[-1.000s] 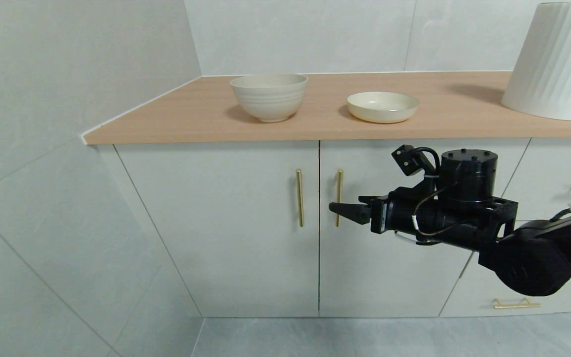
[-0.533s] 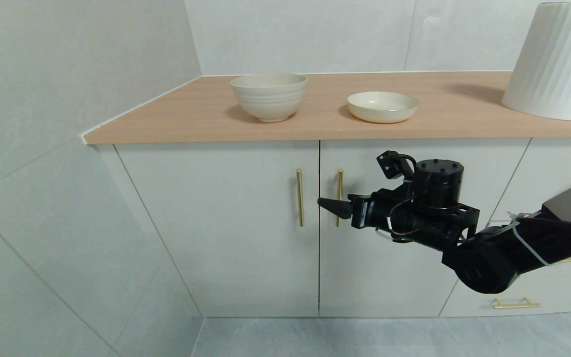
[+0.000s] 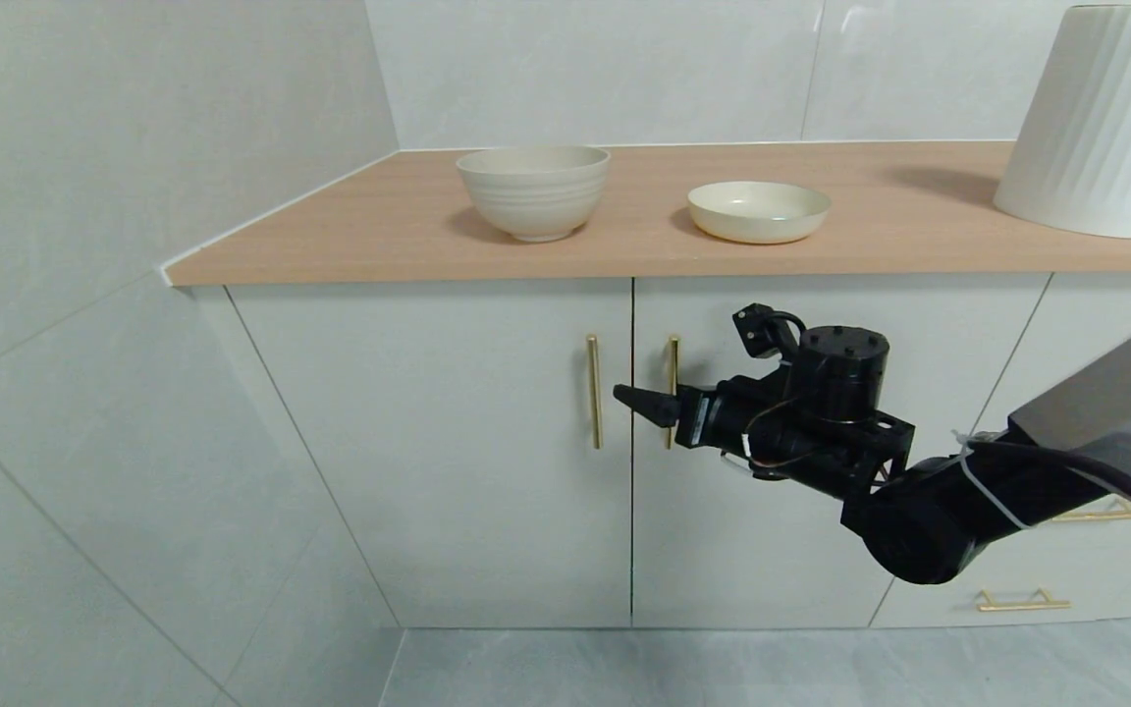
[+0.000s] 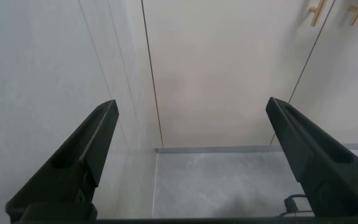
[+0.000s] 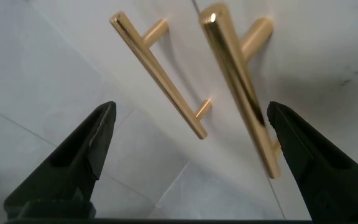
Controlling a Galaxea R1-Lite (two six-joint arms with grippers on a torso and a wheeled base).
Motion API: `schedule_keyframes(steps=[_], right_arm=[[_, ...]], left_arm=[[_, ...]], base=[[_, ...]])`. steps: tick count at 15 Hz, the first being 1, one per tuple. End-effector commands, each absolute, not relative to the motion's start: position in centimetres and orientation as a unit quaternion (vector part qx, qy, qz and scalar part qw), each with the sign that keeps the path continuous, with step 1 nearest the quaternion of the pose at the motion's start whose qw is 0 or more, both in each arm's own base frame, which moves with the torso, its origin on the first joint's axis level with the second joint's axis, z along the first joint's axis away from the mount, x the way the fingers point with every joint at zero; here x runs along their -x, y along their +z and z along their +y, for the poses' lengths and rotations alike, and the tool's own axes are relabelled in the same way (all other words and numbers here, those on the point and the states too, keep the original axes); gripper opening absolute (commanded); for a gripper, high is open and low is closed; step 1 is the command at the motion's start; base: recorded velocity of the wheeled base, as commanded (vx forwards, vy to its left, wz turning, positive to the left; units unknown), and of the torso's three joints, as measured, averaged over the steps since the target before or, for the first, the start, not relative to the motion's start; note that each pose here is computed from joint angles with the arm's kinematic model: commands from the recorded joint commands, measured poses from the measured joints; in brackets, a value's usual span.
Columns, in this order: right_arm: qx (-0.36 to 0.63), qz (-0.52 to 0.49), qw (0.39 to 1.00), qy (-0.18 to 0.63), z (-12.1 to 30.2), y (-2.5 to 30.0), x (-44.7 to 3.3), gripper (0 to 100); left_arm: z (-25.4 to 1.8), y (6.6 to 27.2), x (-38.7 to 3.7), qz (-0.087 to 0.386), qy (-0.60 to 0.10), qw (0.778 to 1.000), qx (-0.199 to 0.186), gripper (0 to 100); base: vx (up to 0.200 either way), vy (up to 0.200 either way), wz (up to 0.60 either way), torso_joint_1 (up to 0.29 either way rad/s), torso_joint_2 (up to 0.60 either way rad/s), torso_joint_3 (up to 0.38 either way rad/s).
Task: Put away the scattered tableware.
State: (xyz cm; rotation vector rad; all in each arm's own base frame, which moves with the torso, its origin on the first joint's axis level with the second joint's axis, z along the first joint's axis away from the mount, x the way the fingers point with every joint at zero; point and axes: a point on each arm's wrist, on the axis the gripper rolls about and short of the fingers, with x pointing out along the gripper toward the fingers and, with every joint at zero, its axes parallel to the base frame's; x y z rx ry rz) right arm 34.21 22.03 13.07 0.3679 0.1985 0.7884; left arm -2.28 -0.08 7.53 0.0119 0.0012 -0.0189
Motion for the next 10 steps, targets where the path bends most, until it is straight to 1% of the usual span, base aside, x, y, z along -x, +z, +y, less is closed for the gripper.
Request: schedule_keyframes(steps=[1,10], right_arm=[[-0.178,0.100,0.901,0.382,22.23,12.73,-34.30,100],[-0.185,0.108,0.894,0.394,22.87,12.80,-33.54,100]], left_arm=[[-0.08,7.55,2.28,0.000,-0.009,1.000,-0.006,100],[-0.08,7.53,2.28,0.001,-0.009,1.000,-0.006,100]], base=[[0.000,0.000,0.00,0.000,0.00,0.000],[0.000,0.000,0.00,0.000,0.00,0.000]])
